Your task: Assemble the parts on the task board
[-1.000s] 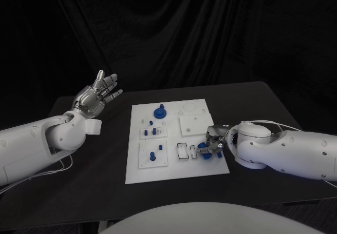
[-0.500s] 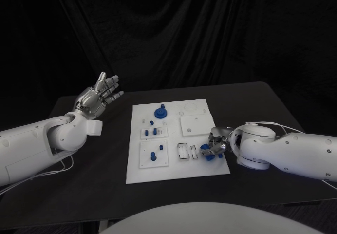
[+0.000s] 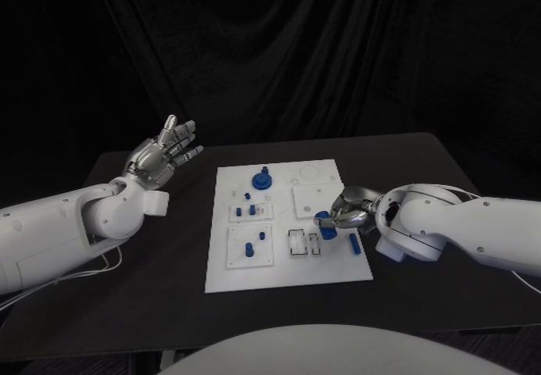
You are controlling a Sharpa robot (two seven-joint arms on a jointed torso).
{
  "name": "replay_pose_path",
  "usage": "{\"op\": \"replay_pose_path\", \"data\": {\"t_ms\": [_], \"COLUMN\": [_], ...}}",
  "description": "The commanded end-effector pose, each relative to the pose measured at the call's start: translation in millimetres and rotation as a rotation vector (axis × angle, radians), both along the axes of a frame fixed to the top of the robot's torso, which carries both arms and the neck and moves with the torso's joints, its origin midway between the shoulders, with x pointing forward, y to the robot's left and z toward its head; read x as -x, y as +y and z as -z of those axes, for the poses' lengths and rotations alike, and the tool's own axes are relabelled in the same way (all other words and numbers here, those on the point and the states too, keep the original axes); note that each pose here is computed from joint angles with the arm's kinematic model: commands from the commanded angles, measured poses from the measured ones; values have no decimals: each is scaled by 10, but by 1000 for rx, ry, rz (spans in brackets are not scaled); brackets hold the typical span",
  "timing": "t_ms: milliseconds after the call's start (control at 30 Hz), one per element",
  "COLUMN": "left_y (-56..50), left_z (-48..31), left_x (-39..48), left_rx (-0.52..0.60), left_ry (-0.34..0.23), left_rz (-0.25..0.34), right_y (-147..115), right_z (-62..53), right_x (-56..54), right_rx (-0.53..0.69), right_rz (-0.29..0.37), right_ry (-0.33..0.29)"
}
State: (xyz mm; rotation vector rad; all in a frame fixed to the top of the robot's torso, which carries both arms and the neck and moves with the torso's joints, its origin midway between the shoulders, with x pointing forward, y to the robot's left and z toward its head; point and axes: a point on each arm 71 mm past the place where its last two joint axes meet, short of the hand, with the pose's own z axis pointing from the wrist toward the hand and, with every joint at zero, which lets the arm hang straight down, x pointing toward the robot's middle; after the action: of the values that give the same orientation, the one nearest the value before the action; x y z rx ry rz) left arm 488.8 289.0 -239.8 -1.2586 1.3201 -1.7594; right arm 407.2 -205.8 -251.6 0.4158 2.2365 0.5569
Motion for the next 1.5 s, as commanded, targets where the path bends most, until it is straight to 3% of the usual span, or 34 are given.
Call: {"op": "replay_pose_path", "data": {"t_ms": [33, 267, 767, 1033, 1500], "left_y": [-38, -61, -68, -34, -72], "left_z": [-4, -1, 21, 29, 55], "left_x": [9, 9, 22, 33, 29], "left_rx": [13, 14, 18, 15, 17], "left_ry": [-2, 2, 11, 15, 22], "left_rz": [4, 10, 22, 16, 28], "right_y": [81, 201, 311, 338, 349], "right_z": [-42, 10, 181, 235, 286], "right_x": [-20, -54, 2, 15, 3], "right_rx": [-94, -78, -33, -20, 30], "right_rz": [32, 9, -12, -21, -53], "right_ry": [1, 34, 116, 138, 165]}}
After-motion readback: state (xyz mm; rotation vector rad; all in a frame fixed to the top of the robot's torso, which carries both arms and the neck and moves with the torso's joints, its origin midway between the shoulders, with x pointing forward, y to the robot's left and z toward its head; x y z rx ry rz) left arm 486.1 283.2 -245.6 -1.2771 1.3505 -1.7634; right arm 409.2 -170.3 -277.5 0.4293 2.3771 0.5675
